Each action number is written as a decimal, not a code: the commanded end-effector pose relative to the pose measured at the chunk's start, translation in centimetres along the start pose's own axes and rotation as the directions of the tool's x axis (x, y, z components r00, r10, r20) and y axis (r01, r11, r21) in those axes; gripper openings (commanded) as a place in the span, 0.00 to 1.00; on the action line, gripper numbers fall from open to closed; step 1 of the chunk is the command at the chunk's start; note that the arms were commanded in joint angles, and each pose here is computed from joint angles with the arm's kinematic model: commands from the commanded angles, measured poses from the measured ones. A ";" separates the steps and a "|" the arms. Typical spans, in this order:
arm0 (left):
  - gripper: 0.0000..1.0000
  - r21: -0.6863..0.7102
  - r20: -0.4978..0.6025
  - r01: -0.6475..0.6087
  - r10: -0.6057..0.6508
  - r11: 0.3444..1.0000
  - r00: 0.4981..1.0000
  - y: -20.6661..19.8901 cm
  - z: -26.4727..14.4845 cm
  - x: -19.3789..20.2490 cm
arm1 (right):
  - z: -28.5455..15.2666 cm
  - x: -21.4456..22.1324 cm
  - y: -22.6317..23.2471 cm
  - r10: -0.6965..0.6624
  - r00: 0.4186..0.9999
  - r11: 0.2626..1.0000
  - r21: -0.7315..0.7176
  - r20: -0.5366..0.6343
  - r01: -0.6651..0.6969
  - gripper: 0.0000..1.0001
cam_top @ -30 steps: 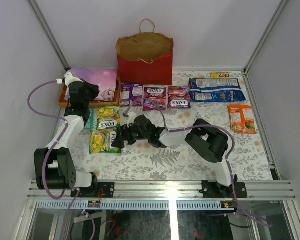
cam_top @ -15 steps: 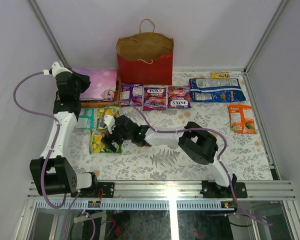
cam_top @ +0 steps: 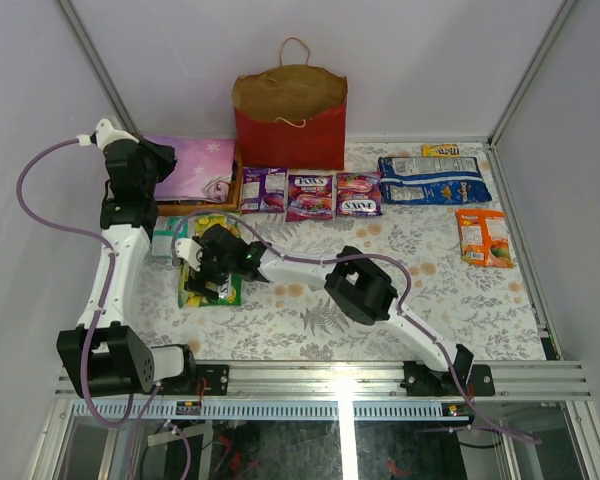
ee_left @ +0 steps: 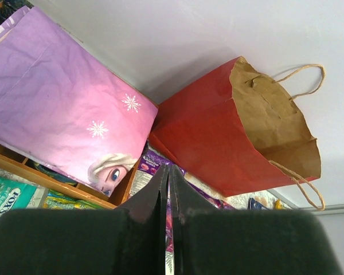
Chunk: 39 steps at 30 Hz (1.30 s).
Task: Take the snacks out of the paper bag
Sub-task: Move the snack to the center of the board.
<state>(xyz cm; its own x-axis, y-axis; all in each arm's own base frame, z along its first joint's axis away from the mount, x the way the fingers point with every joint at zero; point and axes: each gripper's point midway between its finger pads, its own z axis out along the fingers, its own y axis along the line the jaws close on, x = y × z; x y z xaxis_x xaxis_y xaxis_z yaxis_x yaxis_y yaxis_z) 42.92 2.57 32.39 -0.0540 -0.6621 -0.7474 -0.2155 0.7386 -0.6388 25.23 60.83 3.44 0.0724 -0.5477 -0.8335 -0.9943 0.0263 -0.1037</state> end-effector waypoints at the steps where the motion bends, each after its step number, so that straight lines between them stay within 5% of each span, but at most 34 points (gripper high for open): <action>1: 0.02 0.017 0.020 -0.020 0.019 1.000 1.000 -0.4 -0.6 -0.9 | -0.9 2.9 0.6 0.008 0.994 1.000 -0.015 -0.113 -0.009 0.95; 9: 0.02 0.042 0.012 -0.018 0.018 0.999 1.000 -0.8 -0.6 -0.7 | -5.6 6.2 4.0 0.246 0.959 0.969 0.020 -0.144 -0.246 0.92; 14: 0.02 0.050 0.012 -0.019 0.018 0.999 1.000 -1.1 -0.8 -0.8 | -10.2 10.7 2.7 0.418 0.890 0.886 0.299 -0.183 -0.354 0.95; 19: 0.02 0.068 0.006 -0.010 0.009 0.998 1.000 -1.3 -0.7 -0.6 | -14.6 14.1 -2.2 0.675 0.733 0.603 0.629 -0.076 -0.490 1.00; 23: 0.02 0.067 0.007 -0.016 0.016 0.998 1.000 -1.3 -0.9 -0.7 | -15.9 16.7 -3.5 0.860 0.502 0.324 0.665 0.089 -0.673 1.00; 28: 0.02 0.064 0.011 -0.021 0.020 0.998 1.000 -1.3 -0.9 -0.8 | -18.4 19.0 -5.4 0.879 0.355 0.019 0.720 0.318 -0.694 0.99; 31: 0.02 0.067 0.006 -0.019 0.019 0.998 1.000 -1.3 -0.8 -0.6 | -19.9 19.6 -6.1 0.850 0.331 -0.095 0.737 0.410 -0.670 0.98; 39: 0.02 0.066 0.001 -0.022 0.022 0.998 1.000 -1.2 -0.7 -0.4 | -22.3 16.5 -8.7 0.770 0.433 -0.089 0.752 0.468 -0.653 0.98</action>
<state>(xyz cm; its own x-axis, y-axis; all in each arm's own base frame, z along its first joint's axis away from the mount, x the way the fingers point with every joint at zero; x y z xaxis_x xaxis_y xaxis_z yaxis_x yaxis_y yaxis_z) 42.58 1.81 32.71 -0.0768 -0.6637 -0.7440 -0.1817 0.7431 -0.6441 33.97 36.70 2.53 -0.7200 0.2087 -0.6618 0.0201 0.9596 0.2808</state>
